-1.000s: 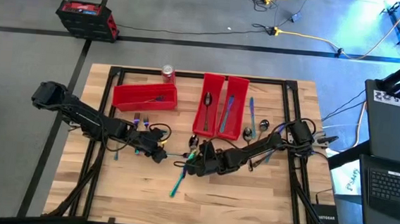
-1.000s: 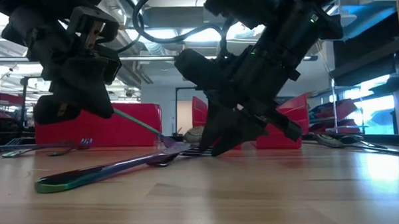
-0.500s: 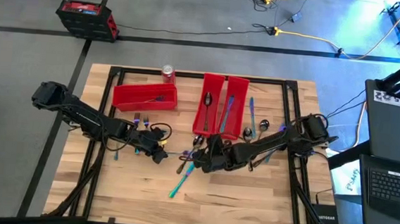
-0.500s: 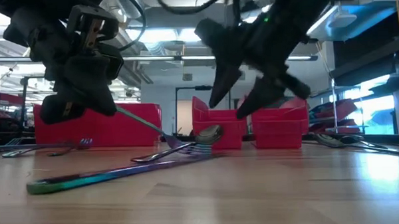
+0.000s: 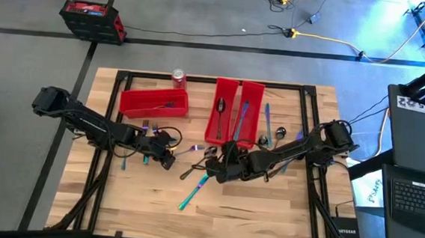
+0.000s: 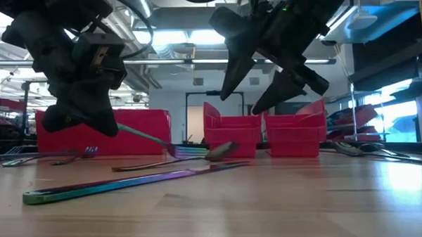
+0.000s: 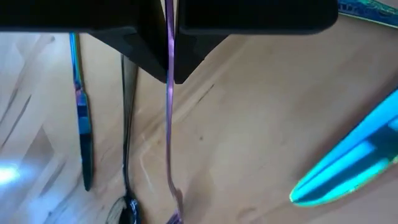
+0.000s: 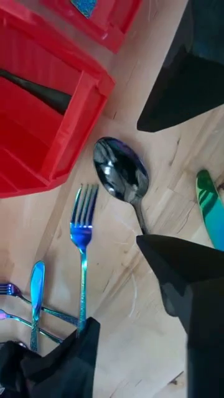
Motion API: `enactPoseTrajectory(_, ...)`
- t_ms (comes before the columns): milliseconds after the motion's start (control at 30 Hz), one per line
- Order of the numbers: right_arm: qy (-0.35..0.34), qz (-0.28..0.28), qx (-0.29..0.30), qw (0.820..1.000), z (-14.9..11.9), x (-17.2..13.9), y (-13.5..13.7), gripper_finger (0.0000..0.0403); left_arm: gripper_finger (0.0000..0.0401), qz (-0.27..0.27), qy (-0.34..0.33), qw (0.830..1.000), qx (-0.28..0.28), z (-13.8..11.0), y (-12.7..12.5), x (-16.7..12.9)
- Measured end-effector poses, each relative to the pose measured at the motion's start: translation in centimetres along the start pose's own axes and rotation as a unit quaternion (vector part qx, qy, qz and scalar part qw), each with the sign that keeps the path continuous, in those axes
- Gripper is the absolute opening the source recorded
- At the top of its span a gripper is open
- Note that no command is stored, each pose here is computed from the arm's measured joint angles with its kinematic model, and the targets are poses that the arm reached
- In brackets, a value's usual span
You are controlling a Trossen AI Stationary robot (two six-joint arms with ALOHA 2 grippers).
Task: Sort silverware
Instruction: Put the blue fork into the left red bin
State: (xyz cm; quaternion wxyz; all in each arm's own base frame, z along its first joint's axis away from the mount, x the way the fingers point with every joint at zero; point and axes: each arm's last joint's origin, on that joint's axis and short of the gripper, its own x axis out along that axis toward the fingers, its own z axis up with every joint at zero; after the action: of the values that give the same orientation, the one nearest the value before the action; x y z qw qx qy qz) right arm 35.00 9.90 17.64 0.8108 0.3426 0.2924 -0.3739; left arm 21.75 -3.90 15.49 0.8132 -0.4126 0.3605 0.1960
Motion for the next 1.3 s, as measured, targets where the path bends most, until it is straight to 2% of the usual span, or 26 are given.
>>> enactPoseTrajectory(200, -0.003, 0.000, -0.003, 1.000, 0.0, 0.0, 0.0, 0.0270, 0.0001, 0.000, -0.024, 1.000, 0.001, 0.3, -0.1, -0.7)
enactPoseTrajectory(433, 0.001, 0.001, -0.004, 1.000, 0.0, 0.0, 0.0, 0.0270, 0.0000, -0.025, -0.043, 0.999, -0.008, 0.8, -0.2, -3.0)
enactPoseTrajectory(767, -0.002, 0.002, -0.018, 1.000, 0.0, 0.0, 0.1, 0.0270, 0.0000, 0.034, -0.088, 0.994, -0.056, 0.9, 2.3, -7.5)
enactPoseTrajectory(1067, -0.004, 0.002, -0.022, 1.000, 0.1, 0.0, 0.1, 0.0270, 0.0000, -0.042, -0.131, 0.985, -0.100, 2.0, 3.3, -10.9)
enactPoseTrajectory(1200, -0.008, 0.001, -0.023, 1.000, 0.1, 0.0, 0.1, 0.0270, 0.0000, -0.030, -0.151, 0.981, -0.120, 2.6, 4.3, -11.7)
enactPoseTrajectory(1300, -0.011, 0.003, -0.045, 0.999, 0.1, 0.0, 0.1, 0.0270, 0.0000, -0.014, -0.163, 0.979, -0.125, 3.5, 4.4, -12.2)
